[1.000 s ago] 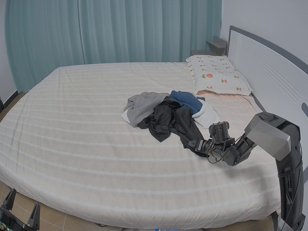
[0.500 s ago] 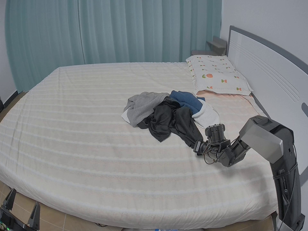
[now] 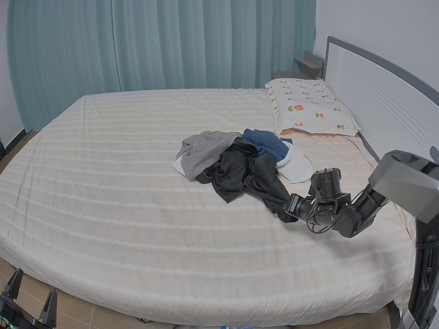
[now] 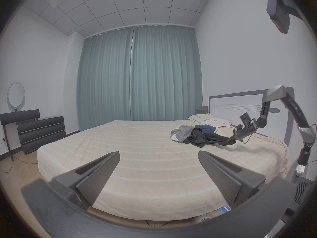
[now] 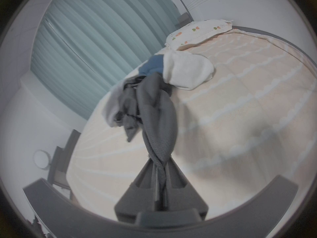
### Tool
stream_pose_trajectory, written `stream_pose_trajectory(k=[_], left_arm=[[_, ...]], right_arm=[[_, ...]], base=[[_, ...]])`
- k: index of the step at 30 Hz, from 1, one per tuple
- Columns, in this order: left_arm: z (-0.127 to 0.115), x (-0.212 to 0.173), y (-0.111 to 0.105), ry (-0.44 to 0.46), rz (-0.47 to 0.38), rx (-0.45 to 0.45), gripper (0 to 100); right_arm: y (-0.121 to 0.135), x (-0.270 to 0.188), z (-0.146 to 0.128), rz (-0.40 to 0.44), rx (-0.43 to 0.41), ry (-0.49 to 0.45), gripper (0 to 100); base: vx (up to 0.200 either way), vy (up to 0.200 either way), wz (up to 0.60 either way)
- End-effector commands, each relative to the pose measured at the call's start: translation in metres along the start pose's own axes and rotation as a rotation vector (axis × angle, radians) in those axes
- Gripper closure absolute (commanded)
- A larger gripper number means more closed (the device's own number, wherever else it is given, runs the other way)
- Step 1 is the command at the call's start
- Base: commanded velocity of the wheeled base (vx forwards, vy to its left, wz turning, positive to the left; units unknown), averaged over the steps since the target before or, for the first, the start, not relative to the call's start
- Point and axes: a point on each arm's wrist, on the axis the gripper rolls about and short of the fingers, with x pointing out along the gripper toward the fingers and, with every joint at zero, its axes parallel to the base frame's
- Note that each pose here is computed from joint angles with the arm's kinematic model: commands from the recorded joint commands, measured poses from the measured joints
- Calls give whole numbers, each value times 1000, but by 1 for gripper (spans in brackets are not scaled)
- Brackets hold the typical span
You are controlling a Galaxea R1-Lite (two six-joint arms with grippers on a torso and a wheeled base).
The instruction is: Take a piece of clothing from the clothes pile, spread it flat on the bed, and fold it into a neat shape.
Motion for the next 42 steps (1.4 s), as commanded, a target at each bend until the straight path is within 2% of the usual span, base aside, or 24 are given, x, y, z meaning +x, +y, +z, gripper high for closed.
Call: stream_pose_trajectory(k=[1, 3, 6, 7, 11, 14, 17, 18, 19, 20, 21, 22, 24, 26, 29, 33, 36, 39, 40, 42], left_arm=[[-5, 0, 0, 0, 0, 0, 0], [-5, 0, 0, -1, 0, 0, 0], [-5, 0, 0, 0, 0, 0, 0], [-5, 0, 0, -3, -1, 6, 0], [-5, 0, 0, -4, -3, 11, 0], [-5, 0, 0, -6, -7, 29, 0], [-5, 0, -1, -8, -27, 40, 0], [3, -2, -1, -42, -29, 30, 0], [25, -7, 0, -123, -33, 4, 0], [39, -10, 0, -158, -36, -20, 0], [39, -10, 0, -158, -36, -20, 0], [90, -9, 1, -205, -58, -115, 0], [112, 4, 1, -163, -80, -123, 0], [115, 15, 0, -107, -137, -101, 0], [112, 40, -2, 23, -196, -64, 0], [108, 79, -5, 203, -236, -21, 0], [103, 112, -14, 294, -320, -28, 0], [98, 131, -23, 337, -371, -28, 0], [94, 147, -34, 374, -419, -20, 0], [84, 165, -48, 427, -463, -8, 0]], right_arm=[[28, -82, 20, 190, 26, -70, 100], [37, -111, 13, 256, 9, -105, 100], [40, -131, 6, 295, -10, -128, 100], [43, -150, -4, 346, -26, -150, 100], [46, -183, -16, 438, -53, -202, 100], [49, -198, -14, 485, -63, -252, 100], [60, -233, 2, 584, -75, -376, 100], [62, -240, 4, 602, -77, -393, 100], [64, -245, 6, 619, -81, -405, 100], [65, -247, 7, 625, -83, -411, 100], [65, -247, 7, 625, -83, -411, 100], [67, -252, 7, 646, -97, -416, 100], [69, -249, 7, 642, -123, -414, 100], [70, -251, 8, 642, -134, -424, 100], [77, -263, 15, 680, -140, -468, 100], [79, -269, 7, 658, -152, -396, 100], [80, -276, 8, 654, -160, -421, 100], [84, -284, 13, 669, -157, -447, 100], [82, -283, 8, 657, -160, -419, 100], [79, -281, 0, 639, -162, -380, 100]], base=[[0, 0, 0], [0, 0, 0], [0, 0, 0], [0, 0, 0], [0, 0, 0], [0, 0, 0], [0, 0, 0], [0, 0, 0], [0, 0, 0], [0, 0, 0], [0, 0, 0], [0, 0, 0], [0, 0, 0], [0, 0, 0], [0, 0, 0], [0, 0, 0], [0, 0, 0], [0, 0, 0], [0, 0, 0], [0, 0, 0]])
